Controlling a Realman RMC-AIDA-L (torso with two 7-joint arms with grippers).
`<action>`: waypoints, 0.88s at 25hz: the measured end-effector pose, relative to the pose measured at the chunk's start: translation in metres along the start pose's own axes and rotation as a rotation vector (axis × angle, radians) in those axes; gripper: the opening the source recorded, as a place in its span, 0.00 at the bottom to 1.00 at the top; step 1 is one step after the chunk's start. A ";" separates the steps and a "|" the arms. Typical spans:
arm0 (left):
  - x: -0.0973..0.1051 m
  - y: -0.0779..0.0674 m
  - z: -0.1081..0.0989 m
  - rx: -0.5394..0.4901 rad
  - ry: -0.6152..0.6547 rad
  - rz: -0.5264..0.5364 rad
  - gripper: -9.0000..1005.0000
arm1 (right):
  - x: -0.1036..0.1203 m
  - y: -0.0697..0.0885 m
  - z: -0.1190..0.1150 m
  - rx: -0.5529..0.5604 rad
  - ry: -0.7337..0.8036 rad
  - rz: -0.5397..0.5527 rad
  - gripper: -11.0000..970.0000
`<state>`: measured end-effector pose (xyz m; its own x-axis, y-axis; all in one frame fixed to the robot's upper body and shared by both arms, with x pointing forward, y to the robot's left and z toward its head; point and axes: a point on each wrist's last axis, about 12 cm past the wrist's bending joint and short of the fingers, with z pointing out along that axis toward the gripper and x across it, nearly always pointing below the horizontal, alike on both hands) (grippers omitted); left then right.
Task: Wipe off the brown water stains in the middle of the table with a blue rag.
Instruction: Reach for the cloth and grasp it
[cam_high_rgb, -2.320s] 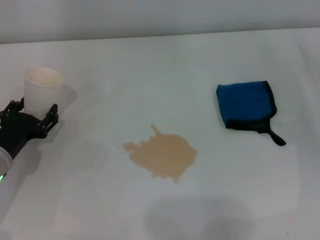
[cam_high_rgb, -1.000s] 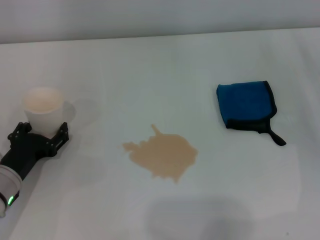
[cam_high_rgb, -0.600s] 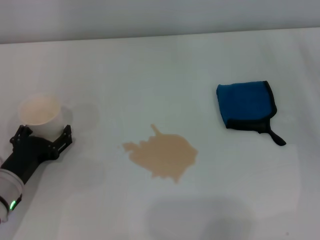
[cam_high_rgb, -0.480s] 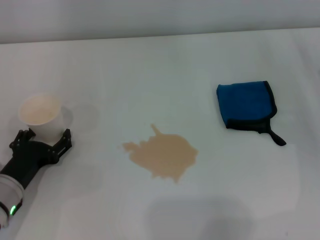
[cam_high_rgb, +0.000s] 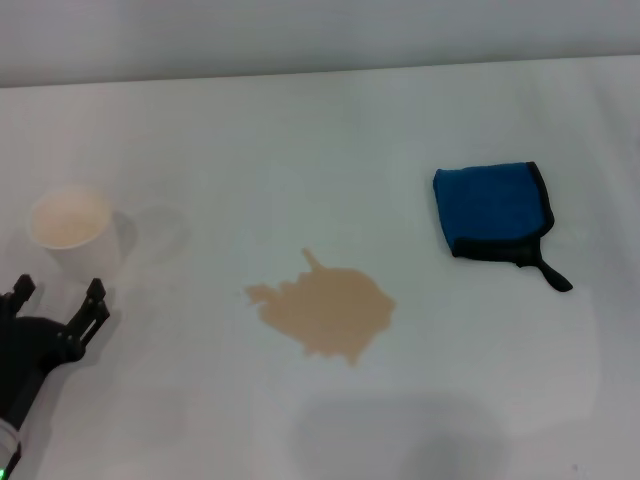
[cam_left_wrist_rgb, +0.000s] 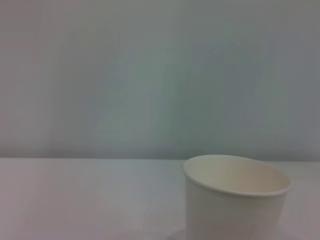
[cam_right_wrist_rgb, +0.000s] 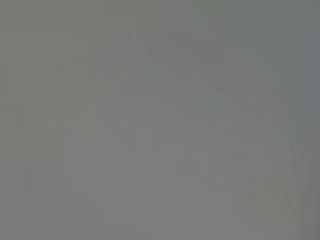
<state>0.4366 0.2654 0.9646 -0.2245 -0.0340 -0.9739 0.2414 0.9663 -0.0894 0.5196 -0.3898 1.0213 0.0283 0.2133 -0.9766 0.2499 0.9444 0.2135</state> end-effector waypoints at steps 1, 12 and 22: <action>0.001 -0.001 -0.003 -0.004 -0.002 -0.010 0.89 | 0.000 0.000 0.000 0.000 0.000 -0.001 0.88; 0.001 0.006 -0.040 -0.116 -0.140 -0.221 0.89 | -0.001 0.009 0.002 -0.080 0.010 0.113 0.88; -0.009 0.031 -0.041 -0.143 -0.199 -0.242 0.89 | -0.036 0.062 0.041 -0.614 0.295 0.136 0.86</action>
<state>0.4071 0.3062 0.9789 -0.0667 -0.3022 -0.9509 0.0661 0.9496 -0.3064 0.5740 -0.3494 1.0688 -0.2656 0.3171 -0.9104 -0.3320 0.8565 0.3952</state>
